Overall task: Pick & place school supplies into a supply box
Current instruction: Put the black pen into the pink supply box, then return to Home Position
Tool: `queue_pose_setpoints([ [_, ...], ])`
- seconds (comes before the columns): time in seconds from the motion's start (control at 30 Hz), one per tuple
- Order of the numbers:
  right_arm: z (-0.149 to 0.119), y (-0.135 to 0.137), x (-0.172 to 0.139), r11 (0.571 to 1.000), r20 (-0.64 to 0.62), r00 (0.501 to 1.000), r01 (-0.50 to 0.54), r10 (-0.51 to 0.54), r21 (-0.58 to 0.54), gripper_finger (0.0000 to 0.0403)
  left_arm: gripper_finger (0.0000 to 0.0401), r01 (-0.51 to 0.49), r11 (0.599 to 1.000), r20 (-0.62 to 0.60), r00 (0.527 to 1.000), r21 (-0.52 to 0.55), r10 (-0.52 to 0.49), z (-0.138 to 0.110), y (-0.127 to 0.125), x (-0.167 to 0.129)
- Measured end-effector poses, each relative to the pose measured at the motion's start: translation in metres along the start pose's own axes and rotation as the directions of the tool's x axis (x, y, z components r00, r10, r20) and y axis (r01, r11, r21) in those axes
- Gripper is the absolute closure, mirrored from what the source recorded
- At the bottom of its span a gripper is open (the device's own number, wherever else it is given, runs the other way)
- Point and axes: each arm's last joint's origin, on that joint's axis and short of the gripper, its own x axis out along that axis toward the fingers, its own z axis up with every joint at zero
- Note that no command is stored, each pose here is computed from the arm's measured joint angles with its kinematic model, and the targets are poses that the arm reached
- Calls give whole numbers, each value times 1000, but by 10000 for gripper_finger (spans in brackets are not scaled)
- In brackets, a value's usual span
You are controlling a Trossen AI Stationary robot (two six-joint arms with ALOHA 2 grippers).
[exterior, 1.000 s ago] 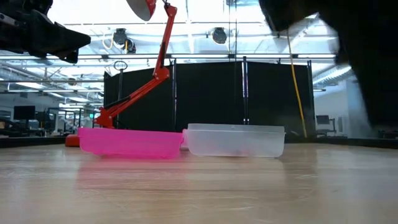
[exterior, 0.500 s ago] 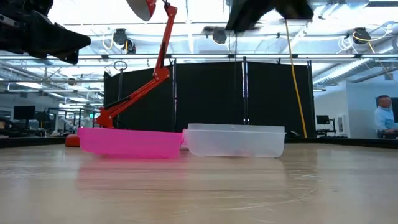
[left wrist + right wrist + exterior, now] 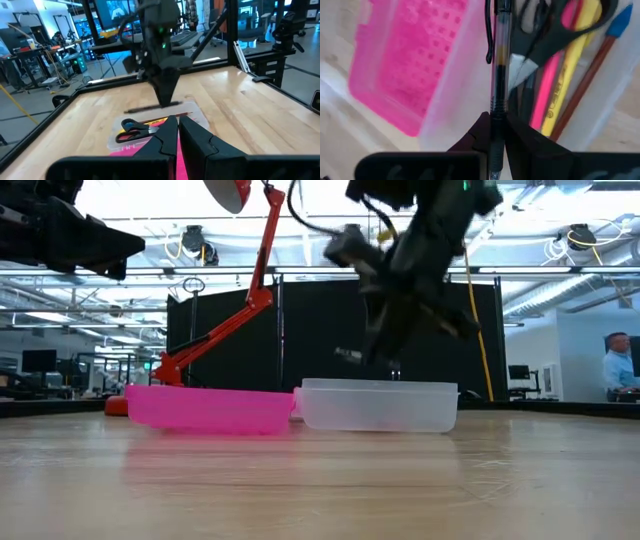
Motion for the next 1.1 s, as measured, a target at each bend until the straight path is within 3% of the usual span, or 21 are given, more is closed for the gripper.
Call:
queue_pose_setpoints([
  [0.3,4,-31,23,997,15,1000,18,-19,69,379,375,0,1000,0,1000,14,0,0,0,0],
  [0.4,4,-31,23,997,18,1000,12,-14,70,375,375,0,1000,0,1000,13,0,0,0,0],
  [0.63,5,-29,23,998,25,1000,-8,6,70,325,375,0,1000,0,1000,13,0,0,0,0],
  [0.87,5,-28,23,999,26,1000,-13,12,44,310,375,-1,1000,-1,1000,11,1,0,0,0],
  [1.1,12,-20,-16,980,71,989,-118,131,-163,315,375,-1,1000,2,1000,5,1,0,0,0],
])
